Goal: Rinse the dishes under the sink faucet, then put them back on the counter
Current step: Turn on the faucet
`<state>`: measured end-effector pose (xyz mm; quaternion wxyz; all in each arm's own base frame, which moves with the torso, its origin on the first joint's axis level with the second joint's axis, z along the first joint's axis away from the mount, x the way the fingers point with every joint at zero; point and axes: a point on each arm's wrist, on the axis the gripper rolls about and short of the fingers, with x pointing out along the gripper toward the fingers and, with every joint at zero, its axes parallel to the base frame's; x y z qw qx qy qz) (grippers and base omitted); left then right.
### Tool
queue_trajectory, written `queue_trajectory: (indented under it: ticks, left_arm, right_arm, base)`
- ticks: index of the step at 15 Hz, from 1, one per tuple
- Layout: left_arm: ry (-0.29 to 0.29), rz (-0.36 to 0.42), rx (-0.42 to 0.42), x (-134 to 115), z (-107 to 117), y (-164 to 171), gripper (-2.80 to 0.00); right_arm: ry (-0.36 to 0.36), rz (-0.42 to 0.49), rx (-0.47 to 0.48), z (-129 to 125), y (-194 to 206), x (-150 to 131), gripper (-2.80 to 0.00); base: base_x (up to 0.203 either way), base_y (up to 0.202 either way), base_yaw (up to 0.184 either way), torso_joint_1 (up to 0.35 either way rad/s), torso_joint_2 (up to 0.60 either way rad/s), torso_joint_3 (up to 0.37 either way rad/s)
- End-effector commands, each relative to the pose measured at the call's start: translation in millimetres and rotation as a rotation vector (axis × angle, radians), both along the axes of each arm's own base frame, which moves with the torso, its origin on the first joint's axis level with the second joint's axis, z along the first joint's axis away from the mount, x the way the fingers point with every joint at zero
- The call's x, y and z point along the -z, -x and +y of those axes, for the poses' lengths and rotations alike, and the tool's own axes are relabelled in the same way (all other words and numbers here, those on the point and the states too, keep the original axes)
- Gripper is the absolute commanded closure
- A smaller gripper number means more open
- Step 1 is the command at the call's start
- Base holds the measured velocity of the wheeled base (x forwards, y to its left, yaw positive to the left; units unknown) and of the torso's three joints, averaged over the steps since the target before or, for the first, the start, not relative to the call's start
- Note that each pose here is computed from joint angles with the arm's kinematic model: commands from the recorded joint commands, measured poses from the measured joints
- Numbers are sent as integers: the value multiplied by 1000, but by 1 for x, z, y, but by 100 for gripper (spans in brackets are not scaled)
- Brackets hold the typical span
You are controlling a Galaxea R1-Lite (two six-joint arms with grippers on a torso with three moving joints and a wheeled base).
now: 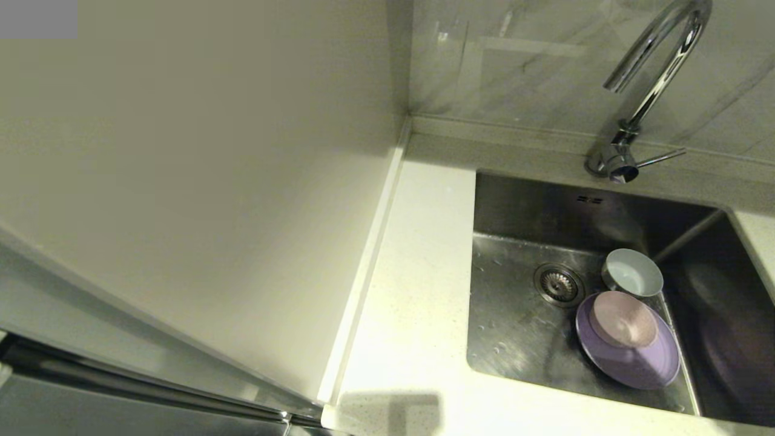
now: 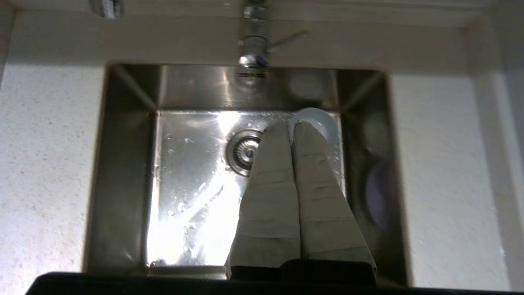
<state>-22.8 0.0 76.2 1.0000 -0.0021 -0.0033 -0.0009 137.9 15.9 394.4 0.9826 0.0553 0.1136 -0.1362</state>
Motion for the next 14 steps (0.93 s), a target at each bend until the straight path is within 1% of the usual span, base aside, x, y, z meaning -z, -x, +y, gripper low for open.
queue_trajectory:
  ticks: [1,3,5,7,9,11,14]
  left_arm:
    - [0,0,0,0,0,0,0]
    - [0,2,0,1,0,0,0]
    - [0,4,0,1,0,0,0]
    - [0,3,0,1,0,0,0]
    - [0,2,0,1,0,0,0]
    - [0,2,0,1,0,0,0]
    - [0,2,0,1,0,0,0]
  right_arm:
    - [52,104,-6,33,-69,14,0]
    - [83,131,36,53,-108,23,0]
    - [102,157,53,68,-139,36,0]
    - [95,156,83,78,-161,44,0]
    - [95,152,118,82,-175,50,0]
    - [87,109,146,84,-186,52,0]
    - [90,90,208,76,-197,56,0]
  base:
    - [0,0,0,0,0,0]
    - [0,0,0,0,0,0]
    - [0,0,0,0,0,0]
    - [0,0,0,0,0,0]
    - [0,0,0,0,0,0]
    - [0,0,0,0,0,0]
    - [0,0,0,0,0,0]
